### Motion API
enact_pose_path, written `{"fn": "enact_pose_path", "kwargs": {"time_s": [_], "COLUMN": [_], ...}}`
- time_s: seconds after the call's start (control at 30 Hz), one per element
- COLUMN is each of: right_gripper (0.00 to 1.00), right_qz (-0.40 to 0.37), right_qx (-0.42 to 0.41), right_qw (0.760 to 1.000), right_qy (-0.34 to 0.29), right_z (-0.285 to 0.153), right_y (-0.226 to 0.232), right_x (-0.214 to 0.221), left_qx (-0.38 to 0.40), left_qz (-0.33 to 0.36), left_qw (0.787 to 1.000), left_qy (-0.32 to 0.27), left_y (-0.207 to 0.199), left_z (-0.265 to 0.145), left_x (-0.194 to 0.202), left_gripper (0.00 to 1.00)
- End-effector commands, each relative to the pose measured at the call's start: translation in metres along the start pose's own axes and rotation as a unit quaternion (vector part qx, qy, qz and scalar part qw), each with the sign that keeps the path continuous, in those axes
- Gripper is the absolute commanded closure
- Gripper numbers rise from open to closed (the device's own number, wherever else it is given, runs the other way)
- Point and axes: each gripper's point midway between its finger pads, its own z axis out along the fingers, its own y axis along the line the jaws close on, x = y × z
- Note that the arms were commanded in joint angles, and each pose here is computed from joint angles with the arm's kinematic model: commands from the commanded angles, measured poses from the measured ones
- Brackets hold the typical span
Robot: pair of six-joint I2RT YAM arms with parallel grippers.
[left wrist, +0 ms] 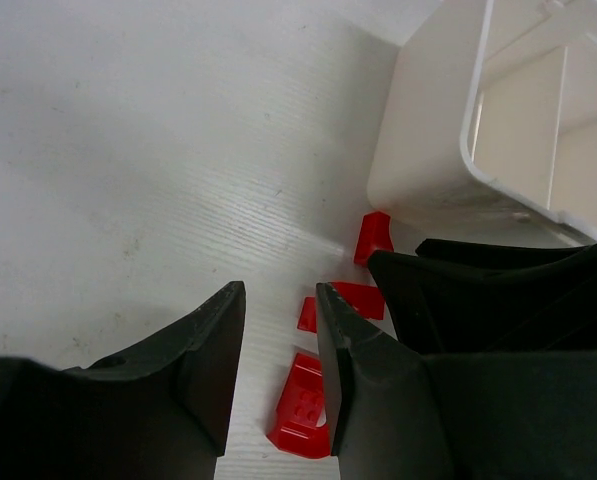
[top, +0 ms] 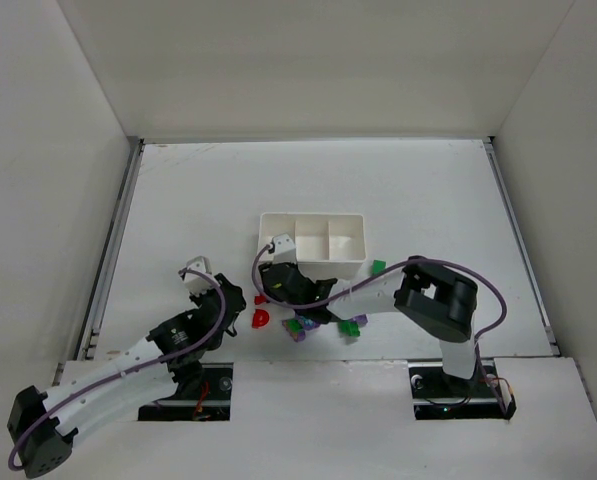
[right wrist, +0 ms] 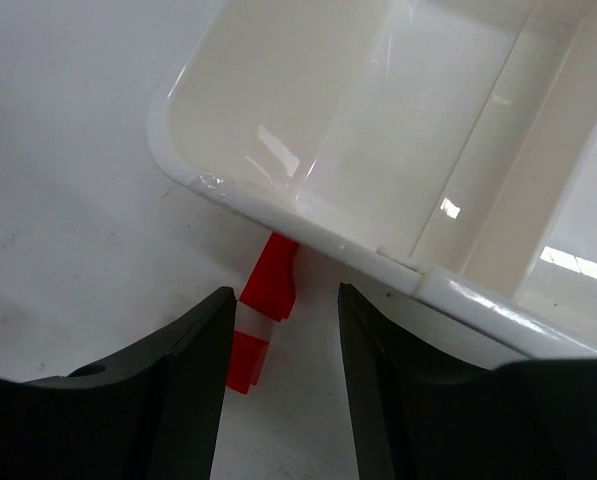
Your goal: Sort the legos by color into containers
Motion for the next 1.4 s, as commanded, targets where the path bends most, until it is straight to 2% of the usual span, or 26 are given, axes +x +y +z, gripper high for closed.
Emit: {"fn": "enact_pose_path", "kwargs": {"time_s": [0.0, 0.1, 0.17, 0.4, 0.5, 0.57, 0.63, 0.73, 1.03, 1.2, 1.37], "right_gripper": [0.47, 0.43, 0.45, 0.65, 0.79, 0.82, 0.82, 0.82, 0.81, 0.81, 0.8], "right_qz": [0.032, 0.035, 0.038, 0.039, 0.038, 0.043, 0.046, 0.047, 0.06, 0.058, 0.056], "right_qx": [-0.028, -0.026, -0.019, 0.002, 0.014, 0.009, -0.007, -0.032, -0.083, -0.078, -0.055], "right_qw": [0.998, 0.998, 0.999, 0.999, 0.999, 0.998, 0.996, 0.994, 0.987, 0.987, 0.99], "right_qy": [-0.042, -0.035, -0.029, -0.026, -0.036, -0.051, -0.071, -0.098, -0.121, -0.127, -0.113], "right_z": [-0.003, 0.004, 0.009, 0.016, 0.012, -0.001, -0.024, -0.054, -0.108, -0.095, -0.059], "right_y": [0.025, 0.028, 0.026, 0.016, 0.01, 0.011, 0.014, 0.016, 0.017, 0.004, -0.009], "right_x": [-0.031, -0.024, -0.017, -0.009, -0.015, -0.029, -0.05, -0.079, -0.116, -0.136, -0.138], "left_qx": [-0.014, -0.011, -0.009, -0.013, -0.011, -0.004, 0.0, 0.006, 0.038, 0.03, 0.005], "left_qz": [-0.019, -0.024, -0.025, -0.012, -0.003, 0.01, 0.026, 0.04, 0.071, 0.105, 0.127], "left_qw": [1.0, 1.0, 1.0, 1.0, 1.0, 1.0, 0.998, 0.994, 0.987, 0.983, 0.98], "left_qy": [-0.006, -0.014, -0.013, 0.004, 0.013, 0.028, 0.062, 0.106, 0.138, 0.15, 0.153], "left_y": [0.005, 0.004, 0.004, 0.004, 0.001, -0.003, -0.004, -0.007, -0.018, -0.018, -0.012], "left_z": [-0.002, -0.004, -0.005, -0.006, -0.007, -0.009, -0.014, -0.02, -0.031, -0.031, -0.025], "left_x": [-0.002, -0.008, -0.008, -0.001, 0.003, 0.008, 0.021, 0.036, 0.053, 0.064, 0.072], "left_gripper": [0.68, 0.68, 0.68, 0.68, 0.64, 0.6, 0.56, 0.55, 0.56, 0.55, 0.54]}}
